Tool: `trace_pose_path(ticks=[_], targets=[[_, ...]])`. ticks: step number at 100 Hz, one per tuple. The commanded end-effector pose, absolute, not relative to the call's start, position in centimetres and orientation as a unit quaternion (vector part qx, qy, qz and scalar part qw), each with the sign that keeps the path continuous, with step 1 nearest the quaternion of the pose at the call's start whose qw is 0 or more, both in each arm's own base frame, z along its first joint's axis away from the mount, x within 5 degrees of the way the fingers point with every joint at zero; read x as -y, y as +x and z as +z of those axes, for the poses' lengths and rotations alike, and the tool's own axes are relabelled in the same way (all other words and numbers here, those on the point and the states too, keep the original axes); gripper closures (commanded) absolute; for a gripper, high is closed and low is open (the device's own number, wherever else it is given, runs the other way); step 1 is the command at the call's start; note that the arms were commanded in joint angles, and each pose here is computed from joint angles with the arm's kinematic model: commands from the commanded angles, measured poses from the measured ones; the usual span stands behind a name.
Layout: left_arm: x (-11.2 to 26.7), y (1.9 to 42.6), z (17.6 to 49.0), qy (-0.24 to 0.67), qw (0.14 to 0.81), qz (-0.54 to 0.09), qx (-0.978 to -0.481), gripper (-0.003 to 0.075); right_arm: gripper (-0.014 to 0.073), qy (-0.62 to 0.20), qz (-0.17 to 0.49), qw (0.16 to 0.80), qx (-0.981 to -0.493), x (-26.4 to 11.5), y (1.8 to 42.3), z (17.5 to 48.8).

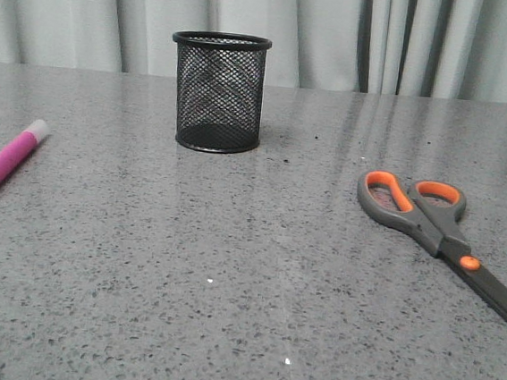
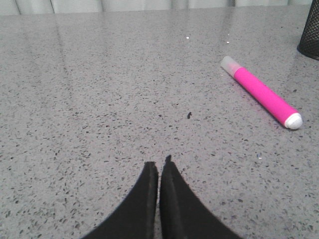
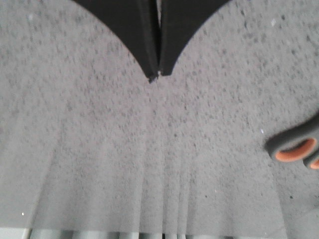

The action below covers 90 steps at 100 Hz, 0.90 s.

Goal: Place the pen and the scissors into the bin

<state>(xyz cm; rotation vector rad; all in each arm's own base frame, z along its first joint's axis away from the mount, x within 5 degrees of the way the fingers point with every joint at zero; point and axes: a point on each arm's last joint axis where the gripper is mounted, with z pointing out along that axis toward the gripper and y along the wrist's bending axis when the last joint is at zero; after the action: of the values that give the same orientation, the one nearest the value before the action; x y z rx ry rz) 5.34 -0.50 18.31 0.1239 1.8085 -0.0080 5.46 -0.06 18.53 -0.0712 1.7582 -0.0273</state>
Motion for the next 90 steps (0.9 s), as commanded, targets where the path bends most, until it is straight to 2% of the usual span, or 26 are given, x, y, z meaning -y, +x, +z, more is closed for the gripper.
trace_pose_path(ticks=[1, 6, 16, 23, 32, 51, 59, 64, 72, 76, 82, 90], targets=[[0.5, 5.4, 17.6, 0.043, 0.642, -0.008, -0.766, 0.0739, 0.0664, -0.030, 0.005, 0.709, -0.705, -0.2, 5.5, 19.9], [0.5, 5.5, 18.0, 0.028, 0.655, -0.027, -0.755, 0.0739, 0.0664, 0.003, 0.050, 0.733, -0.679, -0.3, 5.5, 20.5], [0.7, 5.5, 19.2, -0.086, 0.687, -0.150, -0.706, 0.0739, 0.0664, 0.065, 0.118, 0.757, -0.639, -0.2, 5.4, 21.4], [0.5, 5.5, 19.7, -0.159, 0.690, -0.218, -0.672, 0.0739, 0.0664, 0.088, 0.141, 0.753, -0.636, -0.2, 5.4, 21.4], [0.3, 5.5, 20.0, -0.213, 0.685, -0.265, -0.645, 0.0739, 0.0664, 0.120, 0.171, 0.757, -0.619, 0.0, 5.3, 21.7], [0.2, 5.5, 20.2, -0.334, 0.627, -0.388, -0.587, 0.0738, 0.0662, 0.151, 0.198, 0.775, -0.581, 0.3, 5.1, 22.8], [0.5, 5.3, 21.3, -0.300, 0.639, -0.383, -0.596, 0.0678, 0.0626, 0.143, 0.205, 0.760, -0.599, 0.0, 5.0, 23.9], [0.8, 5.0, 22.8, -0.243, 0.663, -0.360, -0.610, 0.0573, 0.0551, 0.135, 0.207, 0.747, -0.617, -0.2, 5.0, 24.7], [1.3, 4.6, 25.2, -0.165, 0.691, -0.314, -0.630, 0.0351, 0.0398, 0.118, 0.197, 0.737, -0.636, -0.4, 5.1, 26.5], [1.3, 4.7, 26.4, -0.144, 0.699, -0.296, -0.635, 0.0283, 0.0322, 0.112, 0.190, 0.725, -0.652, -0.5, 5.5, 27.1], [1.5, 5.1, 27.8, -0.123, 0.695, -0.280, -0.651, 0.0288, 0.0258, 0.108, 0.185, 0.707, -0.673, -0.7, 6.2, 28.3], [2.1, 6.3, 29.6, -0.076, 0.673, -0.253, -0.691, 0.0373, 0.0246, 0.097, 0.171, 0.684, -0.703, -0.9, 7.4, 29.5]])
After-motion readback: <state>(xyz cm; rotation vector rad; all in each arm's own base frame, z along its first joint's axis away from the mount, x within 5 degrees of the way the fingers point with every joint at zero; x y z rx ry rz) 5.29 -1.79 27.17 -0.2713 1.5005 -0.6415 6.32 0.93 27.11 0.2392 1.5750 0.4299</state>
